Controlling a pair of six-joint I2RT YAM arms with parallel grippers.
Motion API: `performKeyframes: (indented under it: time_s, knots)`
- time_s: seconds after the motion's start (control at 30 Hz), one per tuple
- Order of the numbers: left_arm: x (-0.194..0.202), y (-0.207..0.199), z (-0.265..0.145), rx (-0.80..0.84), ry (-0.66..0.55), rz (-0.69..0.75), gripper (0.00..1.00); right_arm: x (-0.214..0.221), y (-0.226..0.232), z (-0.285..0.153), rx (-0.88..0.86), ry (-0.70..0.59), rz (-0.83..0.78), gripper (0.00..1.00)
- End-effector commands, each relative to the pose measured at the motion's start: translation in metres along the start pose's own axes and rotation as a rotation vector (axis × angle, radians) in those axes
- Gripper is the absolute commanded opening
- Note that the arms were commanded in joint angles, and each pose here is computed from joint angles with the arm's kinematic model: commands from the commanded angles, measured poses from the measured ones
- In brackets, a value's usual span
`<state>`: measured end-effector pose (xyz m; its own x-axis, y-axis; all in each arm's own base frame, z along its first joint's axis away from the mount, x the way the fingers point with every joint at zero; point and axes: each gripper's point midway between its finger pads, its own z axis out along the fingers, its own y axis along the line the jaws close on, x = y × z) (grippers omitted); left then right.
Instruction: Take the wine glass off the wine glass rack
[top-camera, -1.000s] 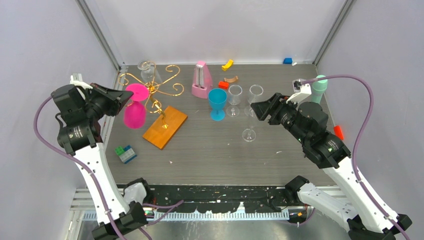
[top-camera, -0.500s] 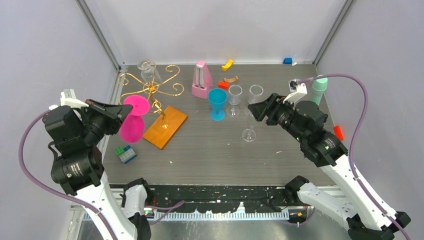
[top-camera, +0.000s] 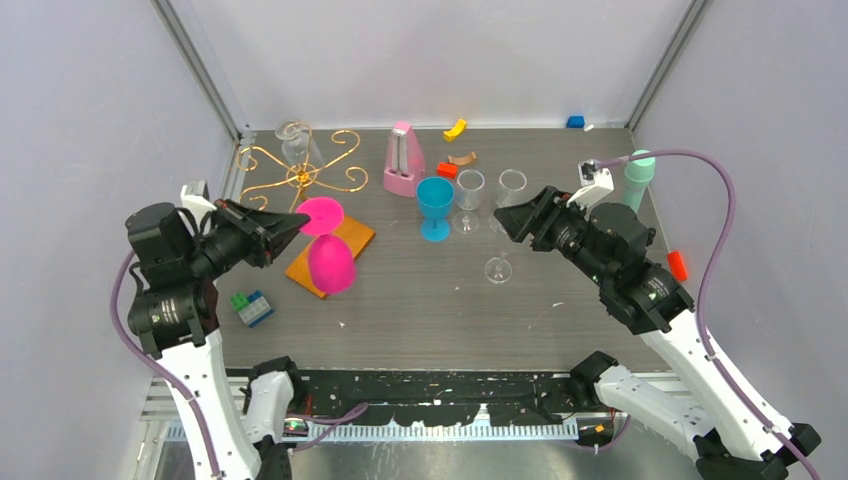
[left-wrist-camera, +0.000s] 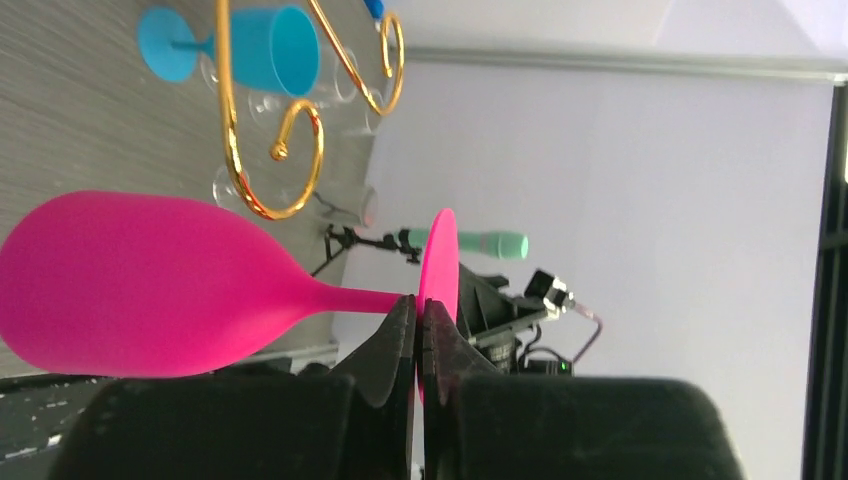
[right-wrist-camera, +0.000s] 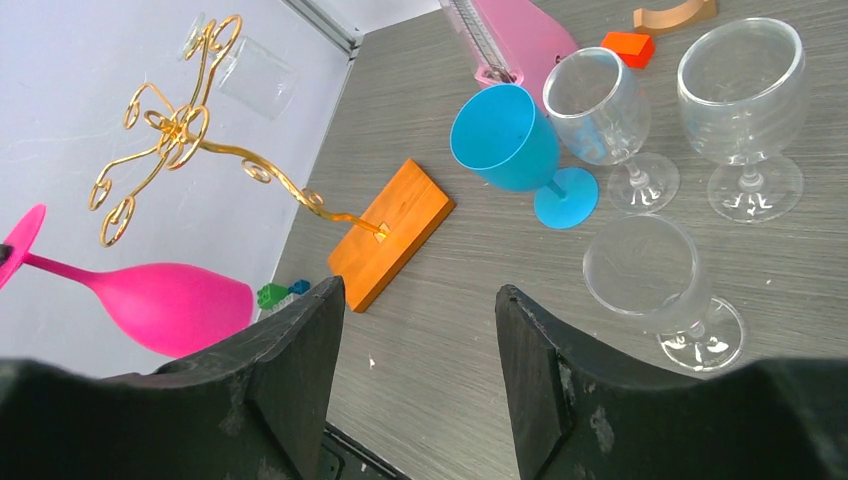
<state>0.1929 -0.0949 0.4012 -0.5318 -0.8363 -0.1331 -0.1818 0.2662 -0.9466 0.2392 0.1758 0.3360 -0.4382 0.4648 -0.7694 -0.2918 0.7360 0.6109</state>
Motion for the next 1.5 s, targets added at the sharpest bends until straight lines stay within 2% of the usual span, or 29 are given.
performKeyframes:
  time_s: [0.0,0.13,0.27,0.47,0.53,0.8,1.0,1.2,1.27,1.37,1.47]
  knots:
    - [0.023,-0.033,-0.003,0.178,0.154,0.020,0.00,-0.009,0.013,0.002,-0.051,-0.033,0.041,0.62]
    - [0.027,-0.050,-0.001,0.251,0.225,0.010,0.00,-0.006,0.022,0.006,-0.097,-0.025,0.088,0.63]
    - [0.025,-0.076,0.002,0.338,0.253,0.023,0.00,0.001,0.046,0.009,-0.223,0.020,0.157,0.71]
    - [0.036,-0.116,0.022,0.451,0.364,0.006,0.00,-0.010,0.097,0.010,-0.507,0.003,0.372,0.78]
    - [0.040,-0.136,0.027,0.518,0.398,-0.052,0.00,-0.014,0.123,0.006,-0.639,-0.018,0.449,0.81]
    - [0.031,-0.162,0.020,0.620,0.382,-0.145,0.00,-0.006,0.141,0.010,-0.685,-0.044,0.535,0.85]
    - [0.030,-0.172,0.015,0.668,0.421,-0.193,0.00,-0.012,0.161,0.005,-0.769,-0.095,0.567,0.84]
    - [0.033,-0.168,0.021,0.686,0.479,-0.275,0.00,-0.023,0.182,-0.003,-0.893,-0.157,0.571,0.77]
    - [0.032,-0.161,0.026,0.673,0.489,-0.308,0.00,-0.029,0.190,-0.009,-0.960,-0.174,0.581,0.69]
    - [0.030,-0.154,0.031,0.672,0.490,-0.342,0.00,-0.039,0.200,-0.016,-1.026,-0.193,0.589,0.62]
    - [0.030,-0.151,0.036,0.659,0.499,-0.349,0.00,-0.044,0.205,-0.014,-1.029,-0.203,0.589,0.45]
